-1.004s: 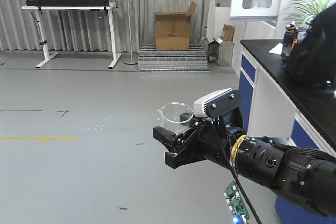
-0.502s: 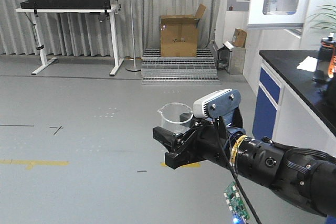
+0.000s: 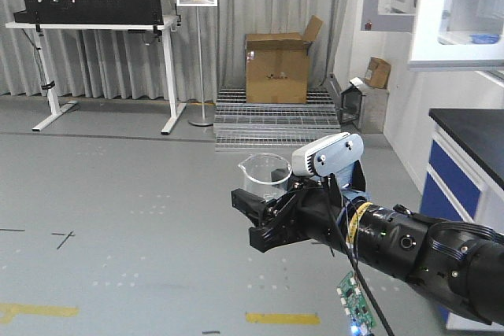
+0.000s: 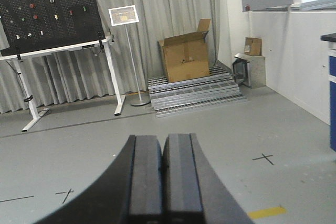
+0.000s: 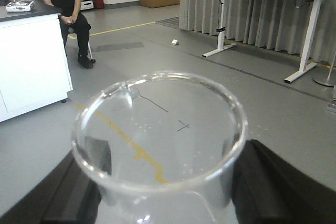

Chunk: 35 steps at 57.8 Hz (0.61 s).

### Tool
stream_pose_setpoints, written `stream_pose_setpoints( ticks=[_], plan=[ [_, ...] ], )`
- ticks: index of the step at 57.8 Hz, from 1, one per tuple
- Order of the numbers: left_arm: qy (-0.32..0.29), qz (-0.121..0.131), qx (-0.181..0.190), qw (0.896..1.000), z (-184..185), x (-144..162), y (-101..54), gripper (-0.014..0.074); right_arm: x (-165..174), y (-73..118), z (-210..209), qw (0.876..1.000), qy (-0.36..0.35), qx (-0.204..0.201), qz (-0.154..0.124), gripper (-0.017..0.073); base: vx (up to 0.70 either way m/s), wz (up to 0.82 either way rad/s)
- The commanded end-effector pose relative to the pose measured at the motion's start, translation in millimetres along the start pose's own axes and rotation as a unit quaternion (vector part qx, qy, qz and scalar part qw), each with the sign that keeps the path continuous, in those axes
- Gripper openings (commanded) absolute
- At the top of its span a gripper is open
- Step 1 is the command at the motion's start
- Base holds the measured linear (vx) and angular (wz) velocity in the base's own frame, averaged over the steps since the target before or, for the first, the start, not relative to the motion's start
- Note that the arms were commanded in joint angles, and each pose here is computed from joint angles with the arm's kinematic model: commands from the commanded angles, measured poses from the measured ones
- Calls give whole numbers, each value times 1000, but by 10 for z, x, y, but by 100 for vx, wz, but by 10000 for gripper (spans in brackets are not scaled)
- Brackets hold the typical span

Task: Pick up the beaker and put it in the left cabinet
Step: 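Drive the base to the white cabinet holding the beaker up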

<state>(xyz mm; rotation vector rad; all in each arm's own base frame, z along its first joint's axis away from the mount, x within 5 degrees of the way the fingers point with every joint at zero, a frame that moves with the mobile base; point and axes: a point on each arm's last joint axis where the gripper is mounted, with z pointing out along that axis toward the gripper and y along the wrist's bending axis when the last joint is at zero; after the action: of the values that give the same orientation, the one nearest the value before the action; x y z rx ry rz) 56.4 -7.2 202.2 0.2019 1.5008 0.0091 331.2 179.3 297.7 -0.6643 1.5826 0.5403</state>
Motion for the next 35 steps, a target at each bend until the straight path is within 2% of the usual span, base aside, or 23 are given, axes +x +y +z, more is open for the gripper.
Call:
stream_pose_setpoints(
  ticks=[1,35],
  plan=[
    [-43,-3,-4,999,-12,-33,1,1,-313,28,-102,998,-64,-11,-3,-9,60,9],
    [-43,-3,-4,999,-12,-33,1,1,-313,28,-102,998,-64,-12,-3,-9,60,13]
  ],
)
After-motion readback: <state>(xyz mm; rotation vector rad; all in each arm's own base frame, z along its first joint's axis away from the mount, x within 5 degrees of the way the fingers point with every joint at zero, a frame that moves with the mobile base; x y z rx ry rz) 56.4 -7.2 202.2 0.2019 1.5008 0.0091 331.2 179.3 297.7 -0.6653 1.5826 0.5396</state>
